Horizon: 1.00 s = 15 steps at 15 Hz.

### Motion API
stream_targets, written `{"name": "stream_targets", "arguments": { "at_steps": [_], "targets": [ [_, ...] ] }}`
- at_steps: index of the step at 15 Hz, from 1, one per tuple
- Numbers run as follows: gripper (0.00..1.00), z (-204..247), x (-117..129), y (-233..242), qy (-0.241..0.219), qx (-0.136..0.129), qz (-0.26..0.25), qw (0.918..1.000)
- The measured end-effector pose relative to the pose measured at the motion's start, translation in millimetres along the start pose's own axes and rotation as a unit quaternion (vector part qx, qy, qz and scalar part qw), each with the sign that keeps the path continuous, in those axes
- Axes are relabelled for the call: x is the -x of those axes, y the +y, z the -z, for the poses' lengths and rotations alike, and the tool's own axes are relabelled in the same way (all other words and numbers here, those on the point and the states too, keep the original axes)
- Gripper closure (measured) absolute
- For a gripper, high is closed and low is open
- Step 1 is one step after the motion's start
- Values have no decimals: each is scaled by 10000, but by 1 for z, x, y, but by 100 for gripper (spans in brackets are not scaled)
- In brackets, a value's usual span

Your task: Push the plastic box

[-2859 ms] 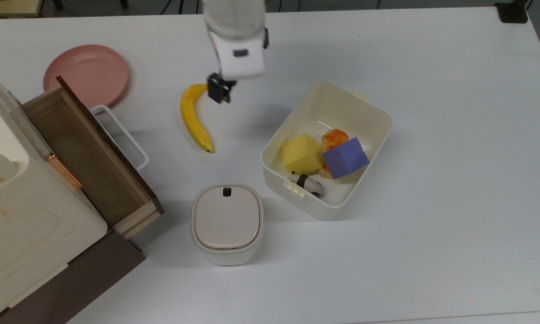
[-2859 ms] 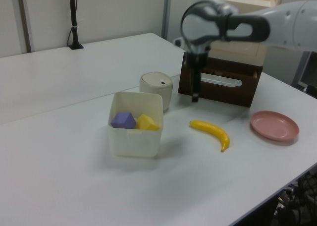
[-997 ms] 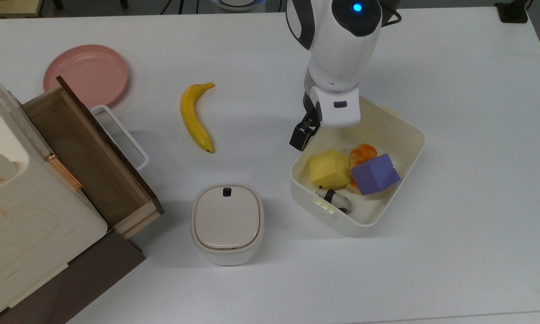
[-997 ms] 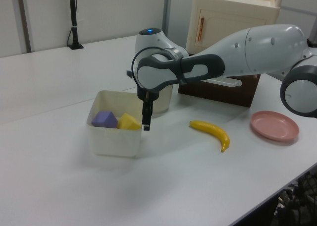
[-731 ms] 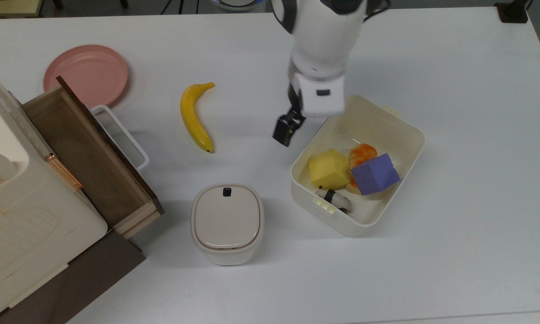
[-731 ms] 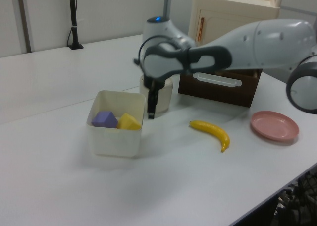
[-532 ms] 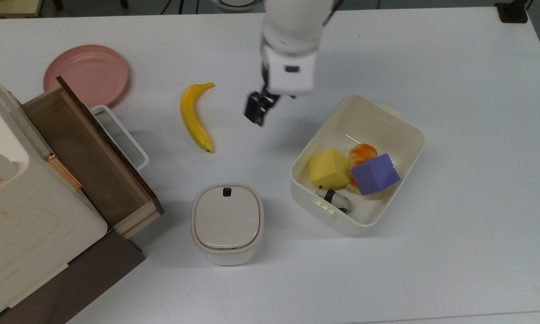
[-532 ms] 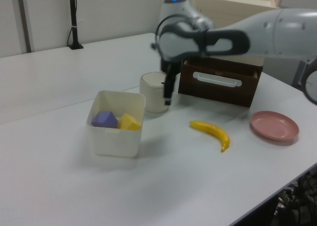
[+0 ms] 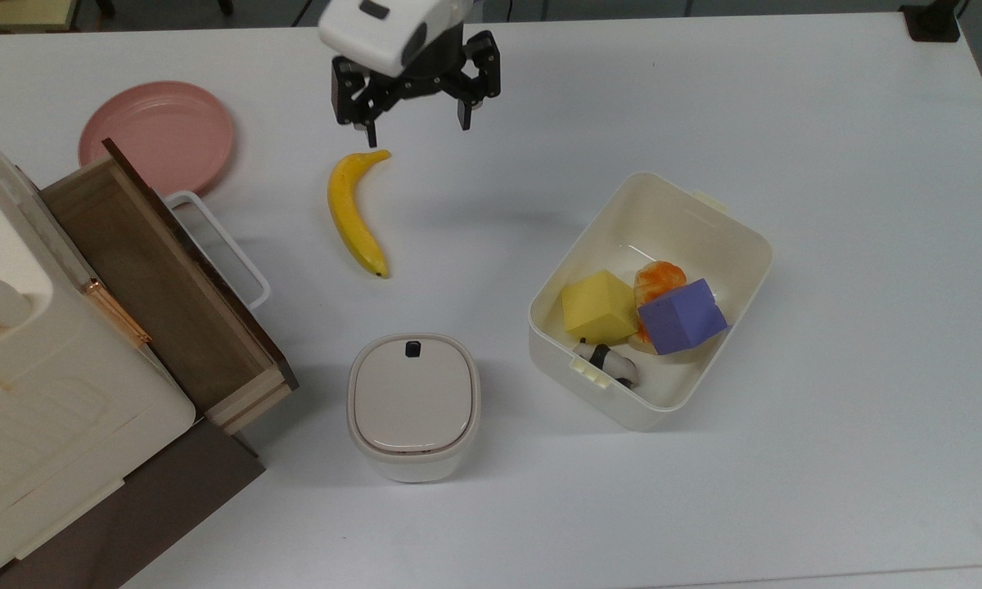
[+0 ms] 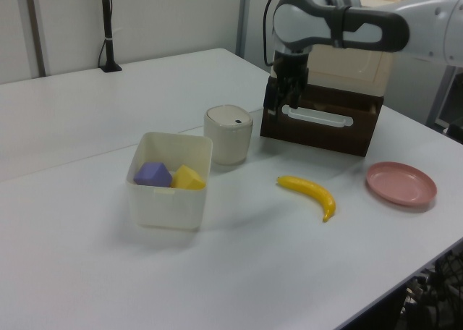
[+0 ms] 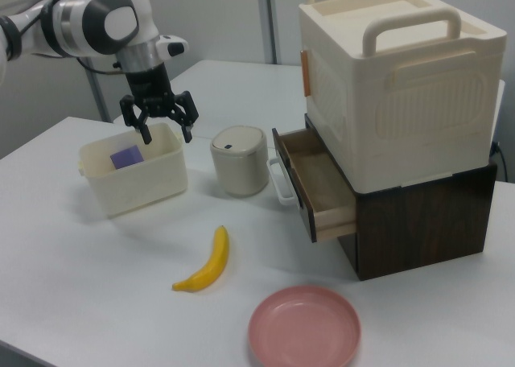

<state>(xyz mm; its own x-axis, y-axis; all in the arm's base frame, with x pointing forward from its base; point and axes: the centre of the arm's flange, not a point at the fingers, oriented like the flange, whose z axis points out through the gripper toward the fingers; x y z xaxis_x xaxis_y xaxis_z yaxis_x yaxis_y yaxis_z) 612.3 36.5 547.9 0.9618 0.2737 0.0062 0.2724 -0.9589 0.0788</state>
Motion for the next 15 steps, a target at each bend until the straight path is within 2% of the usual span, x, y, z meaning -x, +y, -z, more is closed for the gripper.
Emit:
{"name": "stream_targets", "arguments": {
  "at_steps": [4,11,15],
  "targets": [
    [0,11,9,18,91,-25,-390,9992],
    [0,18,17,36,143,-12,-600,9981],
    [0,20,18,40,177,-92,-678,9975]
  ]
}}
